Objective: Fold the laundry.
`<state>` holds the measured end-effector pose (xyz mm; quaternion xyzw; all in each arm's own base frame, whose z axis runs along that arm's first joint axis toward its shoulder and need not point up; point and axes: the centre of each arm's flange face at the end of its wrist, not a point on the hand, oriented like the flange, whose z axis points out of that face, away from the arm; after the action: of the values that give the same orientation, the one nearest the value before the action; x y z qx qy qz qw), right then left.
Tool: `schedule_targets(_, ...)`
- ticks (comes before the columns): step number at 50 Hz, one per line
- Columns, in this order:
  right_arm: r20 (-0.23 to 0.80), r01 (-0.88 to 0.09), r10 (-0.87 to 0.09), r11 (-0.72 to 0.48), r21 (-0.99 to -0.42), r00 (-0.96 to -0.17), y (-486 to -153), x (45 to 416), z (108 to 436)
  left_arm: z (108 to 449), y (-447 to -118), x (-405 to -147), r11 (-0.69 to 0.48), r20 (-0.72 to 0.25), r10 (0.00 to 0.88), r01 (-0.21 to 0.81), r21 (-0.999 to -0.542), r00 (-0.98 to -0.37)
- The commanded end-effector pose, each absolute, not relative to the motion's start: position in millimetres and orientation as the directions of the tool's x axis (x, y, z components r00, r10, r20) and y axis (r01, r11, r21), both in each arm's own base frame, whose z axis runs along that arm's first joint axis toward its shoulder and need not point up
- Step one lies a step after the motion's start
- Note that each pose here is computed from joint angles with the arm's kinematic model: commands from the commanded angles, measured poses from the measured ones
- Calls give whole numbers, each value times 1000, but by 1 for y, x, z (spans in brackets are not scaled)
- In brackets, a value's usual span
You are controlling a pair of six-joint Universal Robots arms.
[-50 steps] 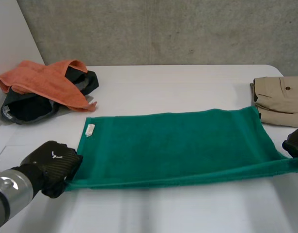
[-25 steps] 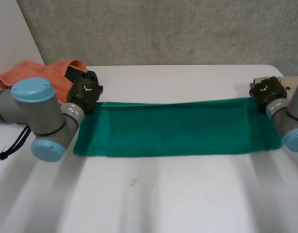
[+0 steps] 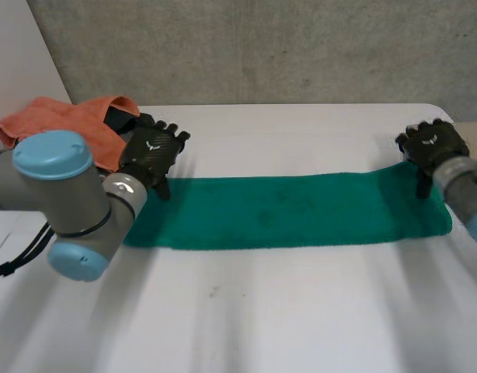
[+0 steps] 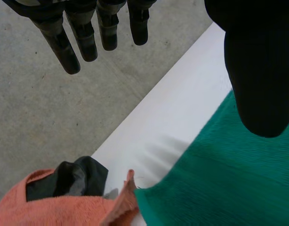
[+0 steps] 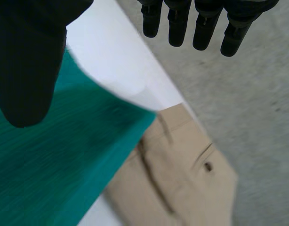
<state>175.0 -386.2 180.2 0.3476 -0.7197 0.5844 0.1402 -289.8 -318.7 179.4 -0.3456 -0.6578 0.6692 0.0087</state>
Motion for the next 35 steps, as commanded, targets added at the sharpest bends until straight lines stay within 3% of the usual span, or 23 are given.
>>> schedule_targets(1, 520, -641, -442, 185, -745, -731, -365, 141, 149, 170, -301, -277, -103, -436, 472, 444, -890, -766)
schedule_targets(6, 535, -651, -423, 200, -732, -732, -378, 133, 120, 168, -300, -278, -115, -438, 469, 439, -891, -767)
schedule_targets(12, 628, -702, -344, 159, -694, -698, -396, 123, 116, 169, -299, -280, -122, -439, 472, 436, -891, -765)
schedule_targets(17, 723, -735, -162, 266, -623, -672, -403, 84, 131, 177, -295, -280, -135, -440, 465, 430, -893, -768)
schedule_targets(20, 768, -770, -129, 253, -586, -627, -404, 72, 151, 185, -290, -277, -146, -441, 460, 425, -894, -771)
schedule_targets(24, 849, -842, -95, 230, -488, -519, -405, 58, 173, 189, -286, -274, -150, -442, 455, 423, -894, -773)
schedule_targets(27, 886, -885, -101, 167, -434, -453, -405, 72, 183, 191, -282, -271, -146, -439, 454, 421, -895, -775)
schedule_targets(31, 895, -890, -169, -138, -435, -412, -389, 161, 197, 193, -279, -269, -136, -420, 457, 405, -904, -784)
schedule_targets(32, 899, -857, -202, -279, -433, -389, -375, 198, 199, 193, -278, -269, -134, -414, 457, 400, -907, -787)
schedule_targets(35, 906, -775, -239, -468, -424, -351, -347, 250, 200, 197, -276, -267, -131, -393, 456, 377, -917, -799)
